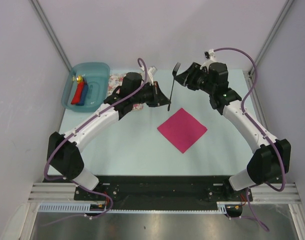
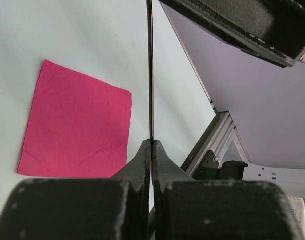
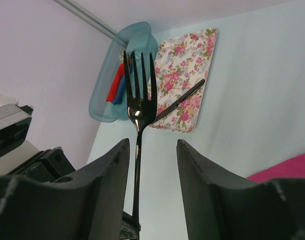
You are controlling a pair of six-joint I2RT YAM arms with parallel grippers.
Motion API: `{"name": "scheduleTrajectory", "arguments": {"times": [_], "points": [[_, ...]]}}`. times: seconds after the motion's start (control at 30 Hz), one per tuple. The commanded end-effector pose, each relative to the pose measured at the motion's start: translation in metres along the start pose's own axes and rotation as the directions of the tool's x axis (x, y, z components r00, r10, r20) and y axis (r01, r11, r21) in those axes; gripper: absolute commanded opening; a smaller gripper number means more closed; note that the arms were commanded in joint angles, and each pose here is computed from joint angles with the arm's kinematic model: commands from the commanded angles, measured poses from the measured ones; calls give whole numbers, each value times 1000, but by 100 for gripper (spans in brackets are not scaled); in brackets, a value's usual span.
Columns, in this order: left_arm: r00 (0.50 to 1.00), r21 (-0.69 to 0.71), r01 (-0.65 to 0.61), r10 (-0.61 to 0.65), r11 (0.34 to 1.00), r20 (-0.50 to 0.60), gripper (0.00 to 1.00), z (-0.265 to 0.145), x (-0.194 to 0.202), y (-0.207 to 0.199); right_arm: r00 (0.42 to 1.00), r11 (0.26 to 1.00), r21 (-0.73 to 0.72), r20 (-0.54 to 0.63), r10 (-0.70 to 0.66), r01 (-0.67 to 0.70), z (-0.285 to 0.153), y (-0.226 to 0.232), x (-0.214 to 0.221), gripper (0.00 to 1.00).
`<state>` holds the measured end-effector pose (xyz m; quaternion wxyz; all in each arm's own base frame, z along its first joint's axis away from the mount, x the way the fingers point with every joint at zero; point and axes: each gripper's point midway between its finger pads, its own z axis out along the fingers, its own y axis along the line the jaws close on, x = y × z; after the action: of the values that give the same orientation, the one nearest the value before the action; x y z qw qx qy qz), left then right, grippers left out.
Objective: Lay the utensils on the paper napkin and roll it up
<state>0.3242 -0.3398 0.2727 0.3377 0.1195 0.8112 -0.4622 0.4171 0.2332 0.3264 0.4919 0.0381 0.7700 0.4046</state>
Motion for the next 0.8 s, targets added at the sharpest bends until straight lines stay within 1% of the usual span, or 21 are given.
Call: {"name": "scheduleTrajectory", "arguments": {"times": [0.0, 0.2, 0.4, 0.43, 0.47, 0.5, 0.53, 0.6, 0.63, 0.7, 0.77], "points": [[999, 47, -30, 29, 998, 28, 0, 0, -8, -13, 999, 997, -72, 35, -1, 3, -5, 22, -9, 46], [999, 61, -34, 33, 998, 21, 0, 0, -6, -17, 1000, 997, -71, 7, 4, -3, -4, 21, 3, 45], [999, 74, -37, 36, 997, 16, 0, 2, -4, -20, 1000, 998, -69, -3, 8, -9, -3, 19, 7, 43], [999, 75, -37, 37, 996, 13, 0, 3, -2, -20, 1000, 996, -90, 18, 2, -1, -3, 24, 2, 41], [999, 77, -36, 35, 996, 9, 0, 3, -1, -21, 1000, 995, -99, 14, 4, -3, -3, 26, 2, 40], [999, 81, -37, 37, 996, 8, 0, 3, -1, -23, 1000, 995, -102, 13, 5, -4, -2, 26, 2, 37], [999, 79, -38, 37, 996, 11, 0, 4, -2, -22, 1000, 995, -104, 13, 5, -3, -2, 27, 2, 31], [999, 81, -41, 40, 996, 11, 0, 4, -1, -23, 1000, 995, -100, 12, 10, -9, -2, 26, 2, 24], [999, 77, -37, 37, 996, 7, 0, 4, -1, -21, 1000, 995, -94, 10, 13, -12, -2, 25, 3, 14], [999, 75, -39, 39, 996, 8, 0, 4, -1, -21, 1000, 996, -86, 11, 16, -15, -3, 24, 3, 1], [999, 72, -40, 40, 997, 3, 0, 4, 2, -20, 1000, 997, -77, 15, 13, -12, -4, 22, 3, 0]]}}
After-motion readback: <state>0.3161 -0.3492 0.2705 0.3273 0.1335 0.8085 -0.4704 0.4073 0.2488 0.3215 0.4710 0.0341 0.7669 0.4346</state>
